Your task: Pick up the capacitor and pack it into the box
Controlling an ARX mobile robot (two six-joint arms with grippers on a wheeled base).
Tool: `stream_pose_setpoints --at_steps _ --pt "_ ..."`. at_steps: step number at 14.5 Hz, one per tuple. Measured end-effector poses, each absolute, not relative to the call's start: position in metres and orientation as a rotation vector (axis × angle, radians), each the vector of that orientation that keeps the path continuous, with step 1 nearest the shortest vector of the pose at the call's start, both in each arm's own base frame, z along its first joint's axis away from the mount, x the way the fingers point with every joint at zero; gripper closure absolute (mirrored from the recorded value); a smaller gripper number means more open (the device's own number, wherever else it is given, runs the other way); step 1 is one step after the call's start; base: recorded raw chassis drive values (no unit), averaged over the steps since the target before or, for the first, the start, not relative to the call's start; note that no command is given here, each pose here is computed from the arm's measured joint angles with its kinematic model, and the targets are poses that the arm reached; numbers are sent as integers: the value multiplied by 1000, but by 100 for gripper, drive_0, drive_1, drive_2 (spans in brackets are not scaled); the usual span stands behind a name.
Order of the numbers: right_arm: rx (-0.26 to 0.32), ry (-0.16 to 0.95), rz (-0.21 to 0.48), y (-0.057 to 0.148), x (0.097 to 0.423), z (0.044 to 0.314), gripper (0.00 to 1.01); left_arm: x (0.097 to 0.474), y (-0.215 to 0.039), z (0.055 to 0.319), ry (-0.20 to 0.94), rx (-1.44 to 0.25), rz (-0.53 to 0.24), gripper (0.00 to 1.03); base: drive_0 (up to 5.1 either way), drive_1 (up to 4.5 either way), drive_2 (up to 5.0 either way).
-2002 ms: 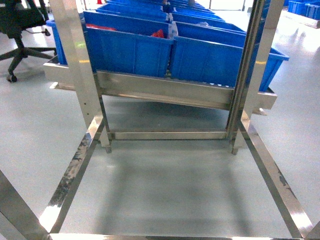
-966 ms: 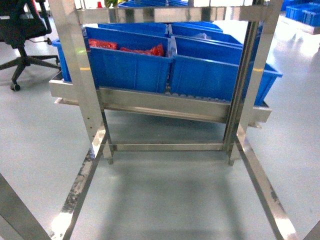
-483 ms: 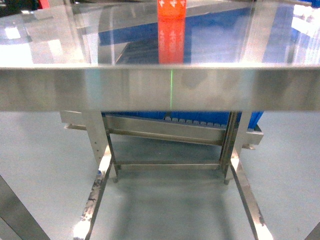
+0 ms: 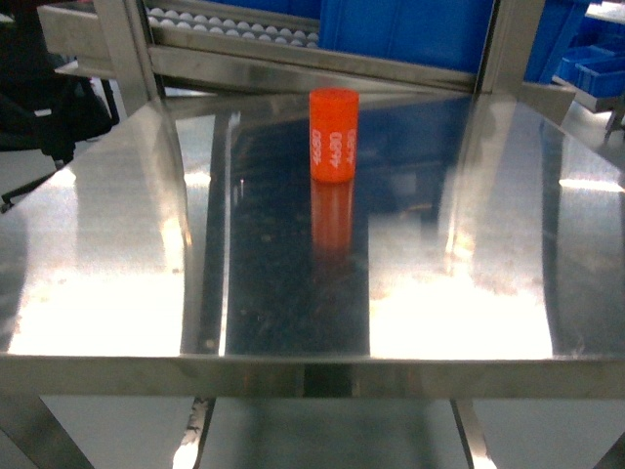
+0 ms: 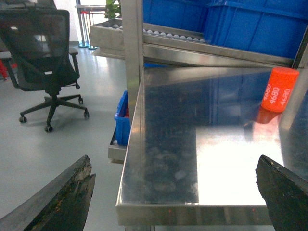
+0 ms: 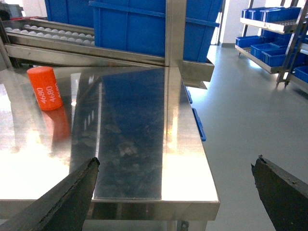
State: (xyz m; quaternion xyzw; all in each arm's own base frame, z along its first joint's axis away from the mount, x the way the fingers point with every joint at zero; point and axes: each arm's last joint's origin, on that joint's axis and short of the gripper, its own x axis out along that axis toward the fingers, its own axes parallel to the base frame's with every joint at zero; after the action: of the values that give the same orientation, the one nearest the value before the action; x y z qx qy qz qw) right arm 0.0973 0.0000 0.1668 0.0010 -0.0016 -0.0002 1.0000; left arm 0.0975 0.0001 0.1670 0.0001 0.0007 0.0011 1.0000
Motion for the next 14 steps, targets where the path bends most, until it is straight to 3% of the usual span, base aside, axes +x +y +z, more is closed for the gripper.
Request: stream_pose_setpoints --at_steps 14 --pt "2 -2 0 0 97 167 3 98 0 167 1 0 1 5 0 0 0"
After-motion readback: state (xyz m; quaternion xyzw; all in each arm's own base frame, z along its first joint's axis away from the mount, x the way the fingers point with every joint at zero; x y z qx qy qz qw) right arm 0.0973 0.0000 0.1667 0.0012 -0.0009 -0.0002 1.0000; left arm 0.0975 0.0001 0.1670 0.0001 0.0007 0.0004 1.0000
